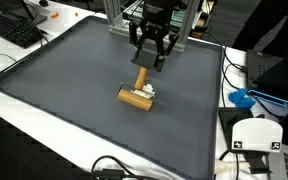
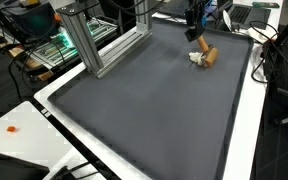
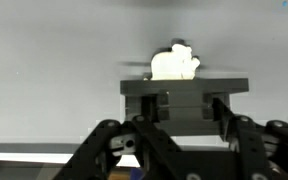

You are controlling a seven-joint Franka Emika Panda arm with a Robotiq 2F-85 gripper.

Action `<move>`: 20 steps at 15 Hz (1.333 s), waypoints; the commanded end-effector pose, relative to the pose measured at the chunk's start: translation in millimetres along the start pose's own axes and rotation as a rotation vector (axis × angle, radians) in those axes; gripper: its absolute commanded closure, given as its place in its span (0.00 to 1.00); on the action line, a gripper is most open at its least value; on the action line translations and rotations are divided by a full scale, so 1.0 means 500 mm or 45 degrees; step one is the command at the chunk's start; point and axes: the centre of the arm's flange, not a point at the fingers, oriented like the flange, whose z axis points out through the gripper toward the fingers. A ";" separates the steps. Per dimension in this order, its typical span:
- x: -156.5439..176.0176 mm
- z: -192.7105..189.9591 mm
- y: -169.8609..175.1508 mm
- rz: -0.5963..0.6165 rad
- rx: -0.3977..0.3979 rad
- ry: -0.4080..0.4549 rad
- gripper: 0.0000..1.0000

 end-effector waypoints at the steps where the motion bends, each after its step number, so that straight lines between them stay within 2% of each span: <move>1: -0.013 0.009 0.004 -0.004 -0.011 -0.084 0.64; 10: -0.007 -0.029 -0.004 -0.020 -0.024 -0.169 0.64; 16: -0.041 -0.019 -0.015 -0.078 -0.013 -0.317 0.64; 20: -0.049 -0.021 -0.010 -0.107 -0.032 -0.373 0.64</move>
